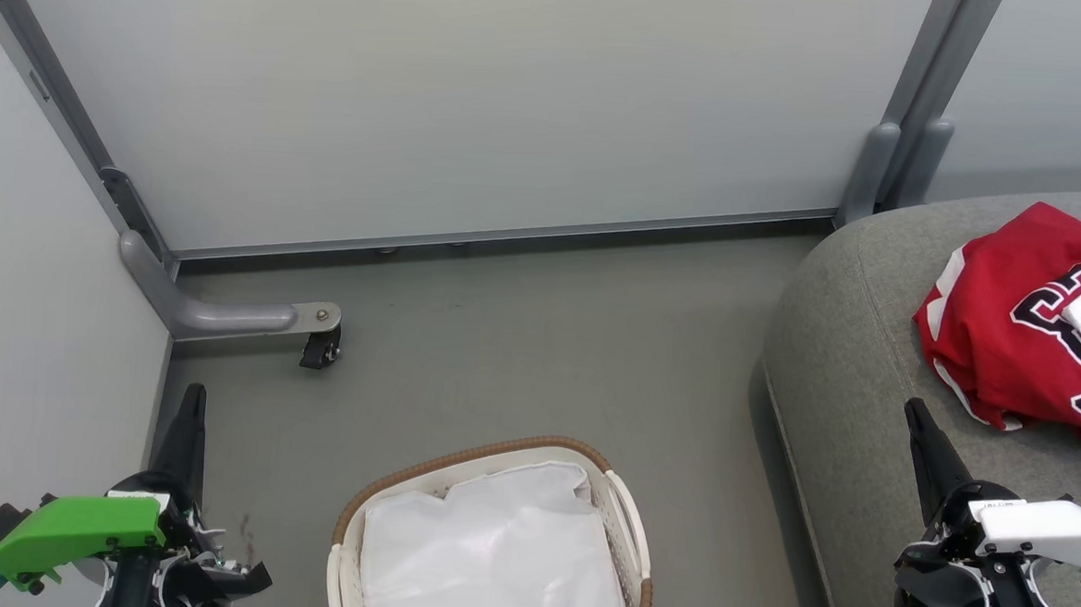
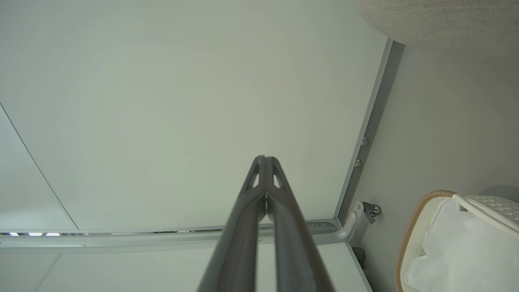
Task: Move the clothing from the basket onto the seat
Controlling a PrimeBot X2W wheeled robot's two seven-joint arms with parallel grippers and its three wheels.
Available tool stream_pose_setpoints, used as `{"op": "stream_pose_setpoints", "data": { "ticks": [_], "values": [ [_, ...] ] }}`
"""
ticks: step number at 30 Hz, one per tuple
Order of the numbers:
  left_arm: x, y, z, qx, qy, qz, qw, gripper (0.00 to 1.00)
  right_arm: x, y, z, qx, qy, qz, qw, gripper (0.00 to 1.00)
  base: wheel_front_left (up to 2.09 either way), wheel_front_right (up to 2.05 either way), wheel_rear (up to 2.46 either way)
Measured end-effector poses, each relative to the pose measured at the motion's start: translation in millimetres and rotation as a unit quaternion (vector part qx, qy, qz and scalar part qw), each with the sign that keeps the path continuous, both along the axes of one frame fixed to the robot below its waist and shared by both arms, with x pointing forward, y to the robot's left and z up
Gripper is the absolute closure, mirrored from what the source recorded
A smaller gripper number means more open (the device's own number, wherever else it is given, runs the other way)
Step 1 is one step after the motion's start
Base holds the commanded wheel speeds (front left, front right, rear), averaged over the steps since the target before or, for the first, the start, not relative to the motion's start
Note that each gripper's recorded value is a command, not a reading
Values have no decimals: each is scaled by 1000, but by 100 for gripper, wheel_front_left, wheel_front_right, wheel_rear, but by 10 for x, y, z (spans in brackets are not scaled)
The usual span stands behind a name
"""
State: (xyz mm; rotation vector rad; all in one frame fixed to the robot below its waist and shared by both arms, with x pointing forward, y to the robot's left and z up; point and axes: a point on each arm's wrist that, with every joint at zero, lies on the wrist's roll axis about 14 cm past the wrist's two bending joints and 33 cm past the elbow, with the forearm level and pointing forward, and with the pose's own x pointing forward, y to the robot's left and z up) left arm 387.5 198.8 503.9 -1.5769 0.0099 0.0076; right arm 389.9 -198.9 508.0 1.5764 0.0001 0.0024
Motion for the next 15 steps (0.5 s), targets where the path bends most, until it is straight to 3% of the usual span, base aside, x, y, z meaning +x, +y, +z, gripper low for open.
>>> {"op": "stream_pose_setpoints", "data": {
  "ticks": [15],
  "values": [
    [0,0,1,0,0,0,1000,100,0,0,1,0,0,0,1000,100,0,0,0]
  ]
}}
